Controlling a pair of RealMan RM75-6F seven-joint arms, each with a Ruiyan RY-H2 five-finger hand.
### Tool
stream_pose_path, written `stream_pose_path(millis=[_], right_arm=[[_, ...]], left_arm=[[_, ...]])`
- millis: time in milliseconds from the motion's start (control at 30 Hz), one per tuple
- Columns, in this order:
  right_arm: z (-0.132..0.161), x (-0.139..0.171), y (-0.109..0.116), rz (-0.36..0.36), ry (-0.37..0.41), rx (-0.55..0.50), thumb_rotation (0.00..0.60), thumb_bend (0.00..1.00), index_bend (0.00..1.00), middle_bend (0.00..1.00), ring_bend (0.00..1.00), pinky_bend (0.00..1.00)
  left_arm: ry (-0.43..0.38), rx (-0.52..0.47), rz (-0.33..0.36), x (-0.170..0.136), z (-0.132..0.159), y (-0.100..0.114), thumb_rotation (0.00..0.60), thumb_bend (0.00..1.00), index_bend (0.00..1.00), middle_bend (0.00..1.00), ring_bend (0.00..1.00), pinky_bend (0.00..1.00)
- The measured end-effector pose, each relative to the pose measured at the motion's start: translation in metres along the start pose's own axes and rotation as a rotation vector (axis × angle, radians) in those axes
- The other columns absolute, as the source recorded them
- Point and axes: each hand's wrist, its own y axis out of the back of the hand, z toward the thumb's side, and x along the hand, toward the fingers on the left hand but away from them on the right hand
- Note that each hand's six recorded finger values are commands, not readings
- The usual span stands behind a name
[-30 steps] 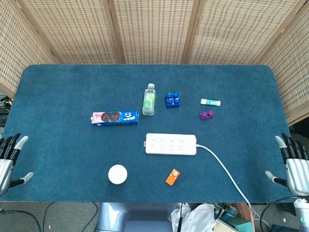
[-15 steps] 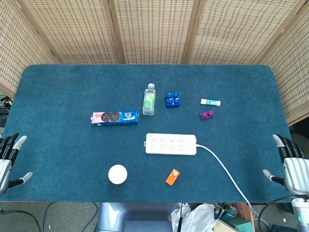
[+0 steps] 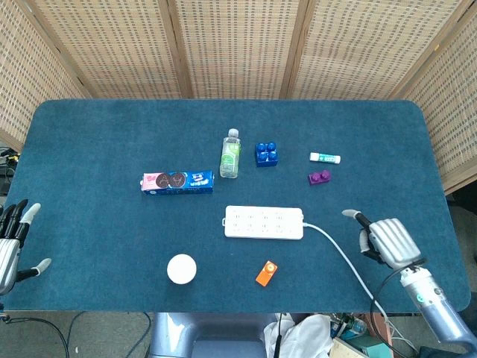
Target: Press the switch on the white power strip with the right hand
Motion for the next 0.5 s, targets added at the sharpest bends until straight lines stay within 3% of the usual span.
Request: stream_pose_path(millis=[267,500], right_arm=[[0.043,-0.066,-0.039,0.18,0.117,0.017,0.6,0.86,0.21,0.84,0.87,1.0],[0.062,-0.094,-0.07,0.247,0.134,0.078,0.6,0.86,0.21,0.84,0.87,1.0]], left_arm=[[-0.006,0.025,-0.01,0.005,0.005,-0.007,0.6,0.0,0.0,0.0,0.0,0.0],[0.004,0.037,-0.013,0.007,0.006,-0.01,0.6,0.0,0.0,0.0,0.0,0.0]])
